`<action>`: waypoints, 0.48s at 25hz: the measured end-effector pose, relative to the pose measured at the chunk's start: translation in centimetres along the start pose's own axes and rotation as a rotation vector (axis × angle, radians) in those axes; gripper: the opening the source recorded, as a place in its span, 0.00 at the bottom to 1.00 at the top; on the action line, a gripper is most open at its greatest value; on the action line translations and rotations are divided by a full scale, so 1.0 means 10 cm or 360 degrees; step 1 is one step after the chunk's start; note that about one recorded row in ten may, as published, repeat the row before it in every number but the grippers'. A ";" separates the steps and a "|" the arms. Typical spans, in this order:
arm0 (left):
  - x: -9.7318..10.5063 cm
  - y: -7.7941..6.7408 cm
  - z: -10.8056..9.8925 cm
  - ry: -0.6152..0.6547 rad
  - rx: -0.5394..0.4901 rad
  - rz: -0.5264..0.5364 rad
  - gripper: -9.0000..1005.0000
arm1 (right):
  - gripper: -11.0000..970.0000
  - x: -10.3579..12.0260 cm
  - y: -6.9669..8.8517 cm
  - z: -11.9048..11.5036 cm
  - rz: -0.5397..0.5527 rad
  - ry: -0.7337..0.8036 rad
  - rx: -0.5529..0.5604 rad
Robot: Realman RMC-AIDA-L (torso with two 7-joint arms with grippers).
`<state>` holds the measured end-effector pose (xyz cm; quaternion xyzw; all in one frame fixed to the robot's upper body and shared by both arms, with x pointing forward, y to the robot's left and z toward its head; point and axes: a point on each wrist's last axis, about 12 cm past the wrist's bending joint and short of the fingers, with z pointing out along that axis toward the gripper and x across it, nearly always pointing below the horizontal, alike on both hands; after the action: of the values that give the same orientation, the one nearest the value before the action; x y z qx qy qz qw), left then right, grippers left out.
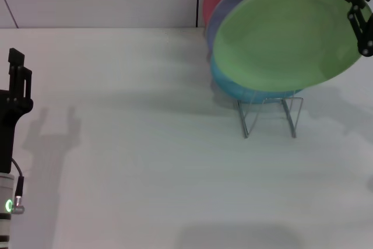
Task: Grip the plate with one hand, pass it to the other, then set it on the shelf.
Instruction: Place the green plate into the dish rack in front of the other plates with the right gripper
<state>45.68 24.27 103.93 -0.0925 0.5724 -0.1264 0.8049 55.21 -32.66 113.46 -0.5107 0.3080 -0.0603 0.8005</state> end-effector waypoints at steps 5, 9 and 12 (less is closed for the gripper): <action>0.00 -0.01 0.01 -0.0001 0.0004 -0.0007 0.57 | 0.04 0.01 -0.02 -0.03 -0.0002 0.0016 -0.0025; 0.00 -0.03 0.01 -0.0003 0.0005 -0.0015 0.57 | 0.04 0.01 -0.01 -0.05 0.0001 0.0024 -0.0035; 0.00 -0.03 0.01 -0.0004 0.0005 -0.0019 0.57 | 0.04 0.01 0.01 -0.07 0.0004 0.0028 -0.0048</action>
<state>45.78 23.97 104.07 -0.0947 0.5705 -0.1319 0.8051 54.85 -33.22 113.17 -0.5217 0.3166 -0.0591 0.7900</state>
